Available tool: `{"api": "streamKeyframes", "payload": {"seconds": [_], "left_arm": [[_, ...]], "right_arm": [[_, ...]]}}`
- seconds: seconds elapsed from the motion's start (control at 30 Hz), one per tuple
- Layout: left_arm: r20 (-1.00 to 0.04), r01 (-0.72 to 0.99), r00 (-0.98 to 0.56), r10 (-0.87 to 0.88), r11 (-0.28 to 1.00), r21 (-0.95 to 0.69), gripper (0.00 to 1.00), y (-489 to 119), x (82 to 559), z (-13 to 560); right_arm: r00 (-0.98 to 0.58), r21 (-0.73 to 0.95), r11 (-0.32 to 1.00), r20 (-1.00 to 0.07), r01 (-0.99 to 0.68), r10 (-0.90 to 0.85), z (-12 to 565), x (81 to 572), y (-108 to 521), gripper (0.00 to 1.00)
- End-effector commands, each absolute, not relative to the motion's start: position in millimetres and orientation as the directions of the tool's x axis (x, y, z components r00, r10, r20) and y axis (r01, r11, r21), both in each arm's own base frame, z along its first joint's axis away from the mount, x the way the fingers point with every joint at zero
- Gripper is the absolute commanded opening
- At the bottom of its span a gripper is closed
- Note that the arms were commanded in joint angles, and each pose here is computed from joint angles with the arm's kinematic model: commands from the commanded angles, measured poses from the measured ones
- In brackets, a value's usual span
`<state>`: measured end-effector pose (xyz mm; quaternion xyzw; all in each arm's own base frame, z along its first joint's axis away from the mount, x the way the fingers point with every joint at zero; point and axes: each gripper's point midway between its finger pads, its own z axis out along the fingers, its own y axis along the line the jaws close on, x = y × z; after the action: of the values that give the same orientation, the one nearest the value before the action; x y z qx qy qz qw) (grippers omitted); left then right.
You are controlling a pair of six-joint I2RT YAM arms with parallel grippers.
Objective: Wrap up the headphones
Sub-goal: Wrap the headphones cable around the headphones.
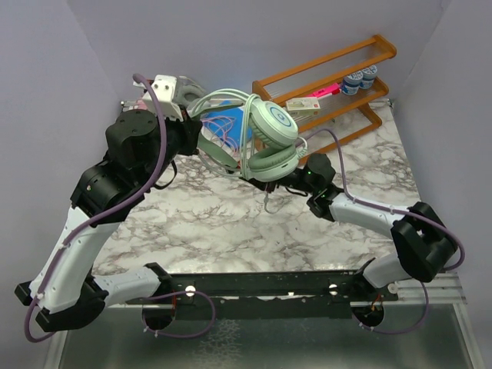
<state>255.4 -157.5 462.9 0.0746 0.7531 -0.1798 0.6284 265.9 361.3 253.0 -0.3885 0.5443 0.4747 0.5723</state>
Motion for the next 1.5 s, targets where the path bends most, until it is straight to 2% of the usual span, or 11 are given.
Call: {"api": "streamKeyframes", "payload": {"seconds": [0.0, 0.43, 0.83, 1.3, 1.47], "left_arm": [[-0.968, 0.302, -0.093, -0.233, 0.92, -0.25, 0.0, -149, 258, 505], [-0.94, 0.17, -0.026, -0.339, 0.926, -0.339, 0.0, -133, 273, 515], [-0.926, 0.076, 0.007, -0.378, 0.923, -0.376, 0.0, -128, 289, 512], [-0.97, -0.105, 0.007, -0.244, 0.964, -0.244, 0.0, -120, 321, 467], [-0.983, -0.129, -0.01, -0.185, 0.975, -0.183, 0.0, -123, 329, 447]], "right_arm": [[-0.072, 0.097, 0.171, -0.987, -0.981, 0.147, 251, 251, 363, 0.2], [-0.178, 0.19, 0.069, -0.974, -0.979, 0.143, 240, 223, 359, 0.21], [-0.197, 0.198, -0.006, -0.97, -0.98, 0.143, 257, 202, 363, 0.22], [-0.213, 0.208, -0.057, -0.97, -0.976, 0.12, 299, 171, 365, 0.25], [-0.266, 0.267, -0.008, -0.955, -0.964, 0.133, 316, 180, 367, 0.28]]}}
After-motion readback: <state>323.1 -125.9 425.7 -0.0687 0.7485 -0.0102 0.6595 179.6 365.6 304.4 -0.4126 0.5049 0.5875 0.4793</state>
